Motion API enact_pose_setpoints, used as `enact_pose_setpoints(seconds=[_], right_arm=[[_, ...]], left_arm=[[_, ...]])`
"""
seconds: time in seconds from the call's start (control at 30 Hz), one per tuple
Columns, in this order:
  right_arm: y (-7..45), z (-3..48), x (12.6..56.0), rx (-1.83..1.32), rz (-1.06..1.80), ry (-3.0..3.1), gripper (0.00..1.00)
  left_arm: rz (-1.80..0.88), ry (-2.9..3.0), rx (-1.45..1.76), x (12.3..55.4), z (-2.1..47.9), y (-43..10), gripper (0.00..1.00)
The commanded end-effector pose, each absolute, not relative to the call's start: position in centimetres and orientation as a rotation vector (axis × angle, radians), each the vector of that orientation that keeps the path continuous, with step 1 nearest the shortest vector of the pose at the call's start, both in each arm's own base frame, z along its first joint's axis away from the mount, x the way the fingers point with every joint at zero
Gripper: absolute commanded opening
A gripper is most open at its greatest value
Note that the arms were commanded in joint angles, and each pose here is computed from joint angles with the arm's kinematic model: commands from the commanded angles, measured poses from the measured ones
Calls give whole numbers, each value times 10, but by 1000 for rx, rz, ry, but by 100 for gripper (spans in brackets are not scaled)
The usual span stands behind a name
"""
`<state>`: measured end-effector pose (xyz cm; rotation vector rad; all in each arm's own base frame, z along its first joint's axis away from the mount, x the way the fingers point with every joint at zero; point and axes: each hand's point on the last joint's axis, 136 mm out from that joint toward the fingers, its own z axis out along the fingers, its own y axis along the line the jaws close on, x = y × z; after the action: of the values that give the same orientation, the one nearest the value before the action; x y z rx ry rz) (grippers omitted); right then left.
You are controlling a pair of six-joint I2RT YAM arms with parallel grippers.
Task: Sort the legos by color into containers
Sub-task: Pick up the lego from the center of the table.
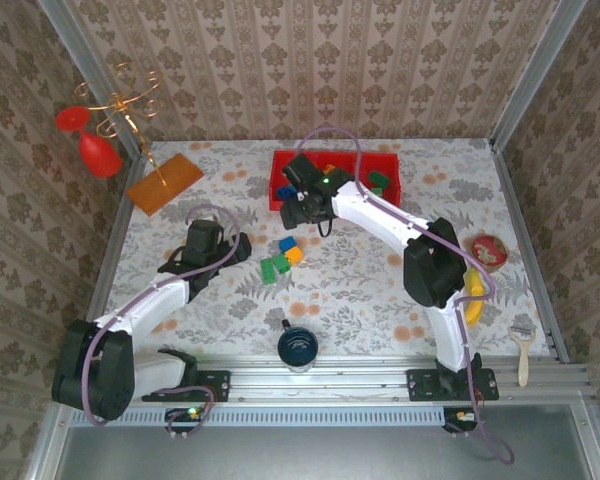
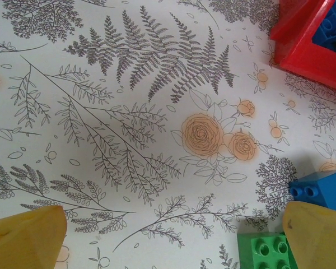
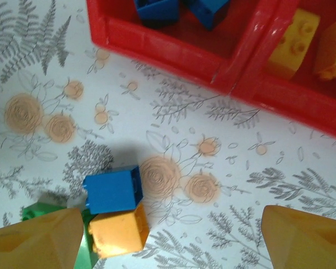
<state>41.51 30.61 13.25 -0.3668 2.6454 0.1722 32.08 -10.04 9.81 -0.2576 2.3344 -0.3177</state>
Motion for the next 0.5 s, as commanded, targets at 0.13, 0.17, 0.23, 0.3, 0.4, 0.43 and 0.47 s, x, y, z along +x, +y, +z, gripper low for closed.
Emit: enact_pose_setpoints(seconds=[0.13, 0.17, 0.23, 0.3, 0.4, 0.43, 0.47], right_arm=[[316, 105, 396, -384, 200, 2751, 84], [317, 103, 395, -385, 201, 2758, 84], [319, 99, 395, -385, 204, 2768, 84], [321, 94, 395, -389, 203, 2779, 84], [323, 87, 395, -397, 197, 2794, 84], [324, 85, 396, -399, 196, 2798, 84], [325, 83, 396, -401, 194, 2801, 84]], left_arm=[[-315, 2336, -291, 318, 95, -95, 100], [-316, 2338, -291, 318, 95, -96, 100], [-315, 2340, -294, 318, 94, -95, 100], [-315, 2343, -297, 318, 93, -95, 100], [-320, 2349, -300, 318, 91, -95, 100], [-322, 2351, -299, 318, 91, -96, 100], [-323, 2353, -298, 318, 90, -96, 100]])
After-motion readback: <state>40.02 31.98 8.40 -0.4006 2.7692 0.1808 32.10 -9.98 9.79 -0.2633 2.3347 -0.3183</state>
